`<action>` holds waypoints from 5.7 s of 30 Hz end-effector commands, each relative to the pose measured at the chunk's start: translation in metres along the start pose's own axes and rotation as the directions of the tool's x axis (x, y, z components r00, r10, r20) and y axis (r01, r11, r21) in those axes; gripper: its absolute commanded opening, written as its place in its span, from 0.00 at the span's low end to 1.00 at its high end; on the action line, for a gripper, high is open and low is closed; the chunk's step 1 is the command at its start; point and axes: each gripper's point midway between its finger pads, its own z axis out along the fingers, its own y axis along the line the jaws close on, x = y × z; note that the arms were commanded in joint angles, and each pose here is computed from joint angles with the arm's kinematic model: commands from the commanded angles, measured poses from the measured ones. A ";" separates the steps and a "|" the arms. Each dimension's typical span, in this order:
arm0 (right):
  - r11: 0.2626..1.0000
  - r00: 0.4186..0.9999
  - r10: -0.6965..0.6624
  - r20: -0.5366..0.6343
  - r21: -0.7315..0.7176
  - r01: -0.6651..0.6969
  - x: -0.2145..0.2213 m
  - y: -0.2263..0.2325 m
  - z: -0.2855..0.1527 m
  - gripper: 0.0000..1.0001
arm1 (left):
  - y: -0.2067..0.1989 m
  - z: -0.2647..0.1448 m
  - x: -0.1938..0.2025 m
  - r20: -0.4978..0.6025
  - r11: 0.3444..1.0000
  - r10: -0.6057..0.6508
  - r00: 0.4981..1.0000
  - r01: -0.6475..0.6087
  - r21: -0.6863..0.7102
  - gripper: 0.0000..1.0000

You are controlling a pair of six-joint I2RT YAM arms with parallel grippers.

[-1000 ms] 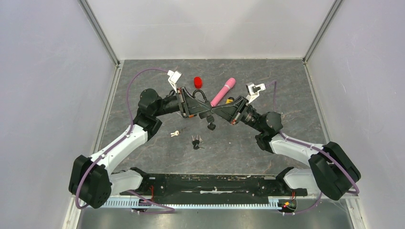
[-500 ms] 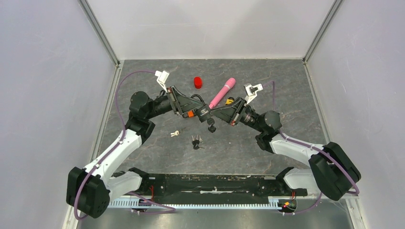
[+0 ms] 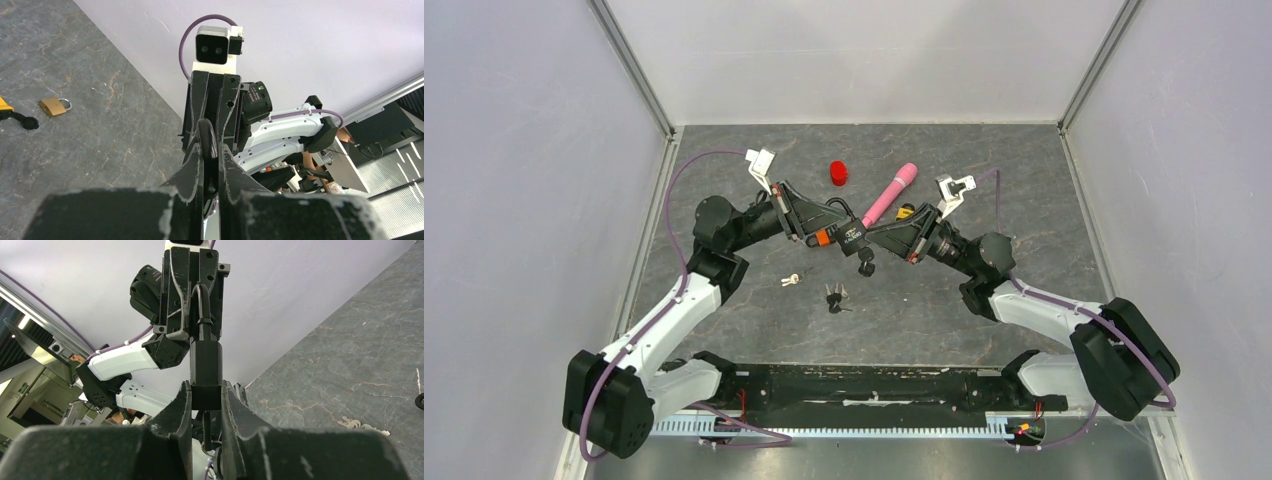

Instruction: Unlock with the key

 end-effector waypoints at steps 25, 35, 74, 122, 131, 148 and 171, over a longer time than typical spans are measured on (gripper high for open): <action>0.915 0.935 -0.335 -0.118 0.196 0.352 0.011 -0.040 0.027 0.60 | 0.001 0.001 -0.015 0.084 0.993 -0.046 0.995 0.055 -0.105 0.02; 0.602 0.732 -0.597 -0.327 0.419 0.679 0.009 -0.089 0.006 0.09 | 0.039 -0.001 0.004 0.071 0.933 -0.222 0.972 0.233 -0.273 0.04; -0.236 -0.097 -0.004 -0.995 -0.094 0.967 0.090 -0.216 -0.174 0.37 | 0.143 -0.149 -0.005 0.202 0.511 0.151 0.968 0.098 -0.854 0.75; -0.095 0.850 0.280 -0.446 0.868 0.487 0.028 -0.231 -0.312 0.29 | 0.093 -0.240 -0.064 -0.088 0.086 0.644 0.760 -0.186 -0.979 0.86; -0.308 0.984 0.090 -0.151 0.936 0.172 -0.058 -0.257 -0.372 0.30 | 0.097 -0.235 -0.061 -0.106 0.089 0.636 0.764 -0.209 -0.974 0.86; -0.199 0.977 -0.042 -0.209 0.960 0.197 -0.158 -0.309 -0.325 0.75 | 0.121 -0.220 -0.047 -0.161 0.096 0.566 0.808 -0.259 -0.961 0.86; 0.314 0.871 -0.176 -0.458 0.813 0.491 -0.056 -0.278 -0.124 0.71 | 0.125 -0.208 -0.040 -0.176 0.141 0.523 0.834 -0.288 -0.947 0.86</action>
